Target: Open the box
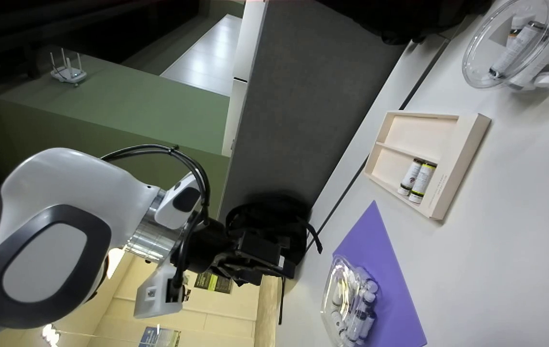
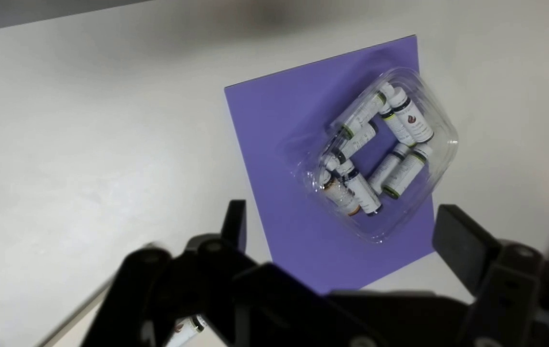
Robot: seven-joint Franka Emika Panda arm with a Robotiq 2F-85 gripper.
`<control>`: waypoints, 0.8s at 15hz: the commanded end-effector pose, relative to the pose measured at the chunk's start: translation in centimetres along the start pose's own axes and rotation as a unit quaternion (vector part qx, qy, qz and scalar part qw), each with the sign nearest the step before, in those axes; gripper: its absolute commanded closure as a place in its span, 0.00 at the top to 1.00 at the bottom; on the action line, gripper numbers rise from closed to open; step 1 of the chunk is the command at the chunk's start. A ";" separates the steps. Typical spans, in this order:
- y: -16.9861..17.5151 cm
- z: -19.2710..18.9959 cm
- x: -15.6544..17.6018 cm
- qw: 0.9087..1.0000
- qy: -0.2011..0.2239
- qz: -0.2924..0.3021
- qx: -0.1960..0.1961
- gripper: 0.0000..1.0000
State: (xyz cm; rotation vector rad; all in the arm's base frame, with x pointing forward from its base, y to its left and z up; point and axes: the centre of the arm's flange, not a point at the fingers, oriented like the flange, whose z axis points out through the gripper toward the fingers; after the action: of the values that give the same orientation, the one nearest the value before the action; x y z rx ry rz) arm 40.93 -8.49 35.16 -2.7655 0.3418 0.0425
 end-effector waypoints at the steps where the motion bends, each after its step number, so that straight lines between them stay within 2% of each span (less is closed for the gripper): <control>1: -0.3 0.7 2.1 0.999 0.028 0.011 0.038 1.00; 4: -0.6 2.5 4.8 0.994 0.037 0.029 0.096 1.00; 7: -1.0 5.1 7.8 0.989 0.029 0.014 0.146 1.00; 10: -1.8 8.3 10.1 0.987 0.020 -0.022 0.161 1.00; 12: -2.6 10.3 10.5 0.984 -0.015 -0.049 0.171 1.00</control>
State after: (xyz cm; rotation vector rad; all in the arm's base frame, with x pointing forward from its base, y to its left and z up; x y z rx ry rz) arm 48.87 -5.75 27.66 -2.4707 0.2796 -0.0666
